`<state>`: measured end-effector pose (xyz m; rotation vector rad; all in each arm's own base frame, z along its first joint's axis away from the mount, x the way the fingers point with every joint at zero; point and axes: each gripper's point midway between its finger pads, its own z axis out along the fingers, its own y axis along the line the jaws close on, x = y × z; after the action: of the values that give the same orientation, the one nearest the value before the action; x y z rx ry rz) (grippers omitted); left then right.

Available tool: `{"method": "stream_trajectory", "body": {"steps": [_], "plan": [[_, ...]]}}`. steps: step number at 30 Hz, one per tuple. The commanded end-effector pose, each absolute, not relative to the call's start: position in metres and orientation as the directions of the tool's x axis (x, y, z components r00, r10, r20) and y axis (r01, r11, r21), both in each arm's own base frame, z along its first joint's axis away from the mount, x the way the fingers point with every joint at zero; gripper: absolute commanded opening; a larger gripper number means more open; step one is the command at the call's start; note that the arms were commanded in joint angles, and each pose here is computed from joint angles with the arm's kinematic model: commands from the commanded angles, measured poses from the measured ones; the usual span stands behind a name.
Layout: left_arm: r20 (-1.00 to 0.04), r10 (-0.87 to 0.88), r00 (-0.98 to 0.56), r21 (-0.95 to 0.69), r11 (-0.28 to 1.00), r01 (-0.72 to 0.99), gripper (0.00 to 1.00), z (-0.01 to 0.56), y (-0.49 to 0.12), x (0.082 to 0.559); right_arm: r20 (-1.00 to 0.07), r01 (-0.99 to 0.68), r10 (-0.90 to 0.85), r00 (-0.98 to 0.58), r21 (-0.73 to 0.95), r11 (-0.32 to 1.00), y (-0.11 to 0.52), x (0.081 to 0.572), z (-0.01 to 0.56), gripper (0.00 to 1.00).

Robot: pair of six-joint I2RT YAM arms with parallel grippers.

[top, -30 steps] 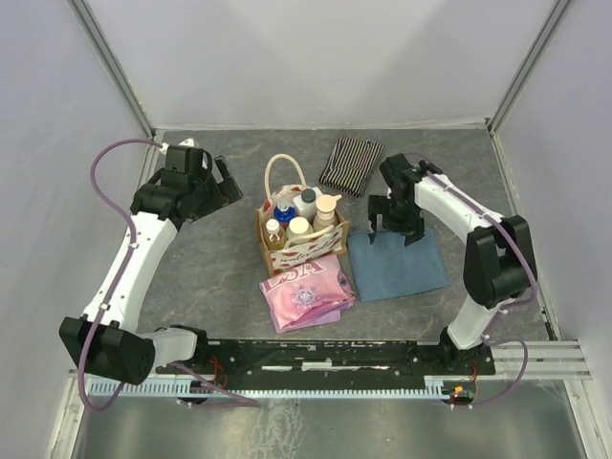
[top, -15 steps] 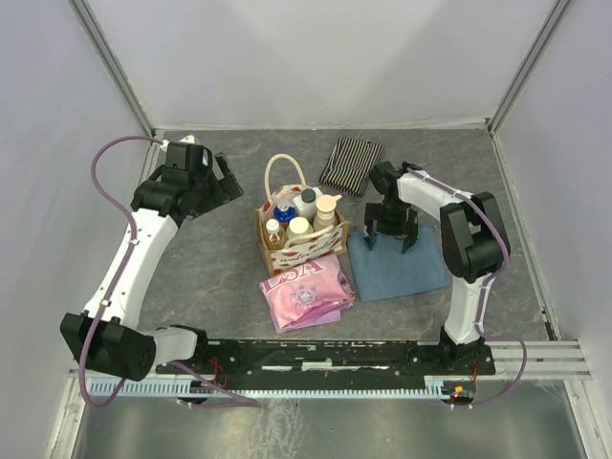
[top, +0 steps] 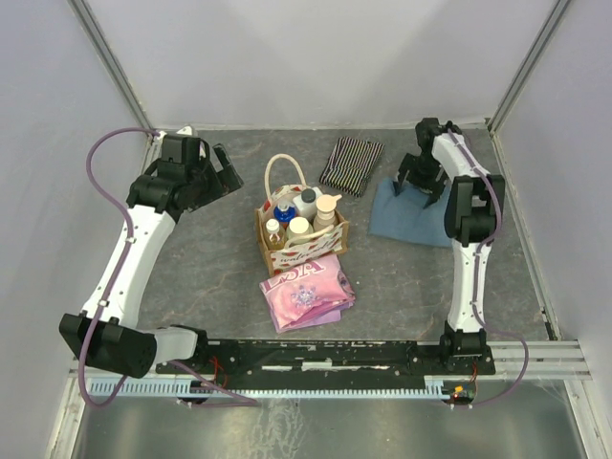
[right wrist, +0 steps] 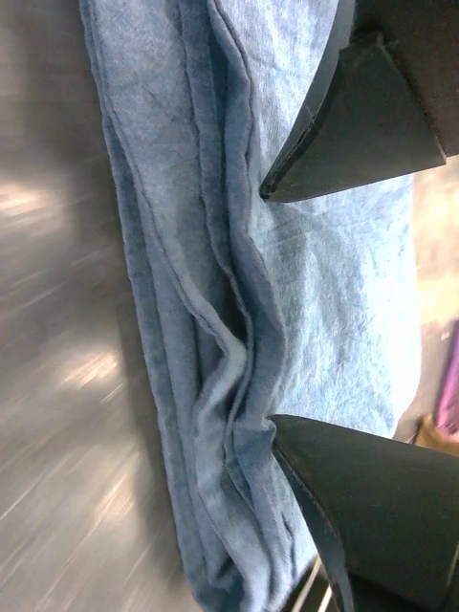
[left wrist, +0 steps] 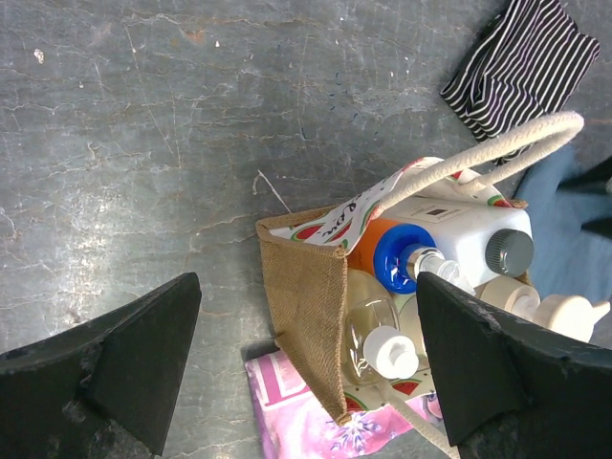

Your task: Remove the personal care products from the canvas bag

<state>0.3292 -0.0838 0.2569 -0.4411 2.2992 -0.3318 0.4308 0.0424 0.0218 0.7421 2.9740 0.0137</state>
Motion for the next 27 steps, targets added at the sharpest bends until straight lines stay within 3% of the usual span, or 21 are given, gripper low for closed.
{"method": "stream_trajectory", "body": {"steps": [1,4,8,14,18,27], "plan": [[-0.672,-0.389,-0.630,-0.366,0.914,-0.174,1.00,0.276,-0.084,0.335,-0.265,0.455,0.477,-0.838,0.143,0.879,0.052,0.515,0.054,1.00],[-0.680,-0.387,-0.623,-0.360,0.916,-0.177,1.00,0.282,-0.082,0.334,-0.402,0.388,0.432,-0.807,0.190,0.902,0.066,0.540,0.092,1.00],[-0.692,-0.397,-0.602,-0.360,0.914,-0.188,1.00,0.285,-0.079,0.334,-0.521,0.276,0.327,-0.788,0.175,0.945,0.092,0.510,0.126,1.00],[-0.659,-0.396,-0.640,-0.381,0.909,-0.170,0.99,0.274,-0.089,0.338,-0.355,0.225,0.238,-0.904,0.078,0.971,0.104,0.450,0.098,1.00],[-0.652,-0.398,-0.645,-0.380,0.908,-0.176,0.99,0.270,-0.089,0.338,-0.288,0.195,0.217,-0.933,0.103,0.975,0.114,0.442,0.072,1.00],[-0.651,-0.394,-0.649,-0.369,0.911,-0.184,0.99,0.268,-0.086,0.331,-0.333,0.208,0.292,-0.897,0.264,0.942,0.151,0.477,0.065,1.00]]}}
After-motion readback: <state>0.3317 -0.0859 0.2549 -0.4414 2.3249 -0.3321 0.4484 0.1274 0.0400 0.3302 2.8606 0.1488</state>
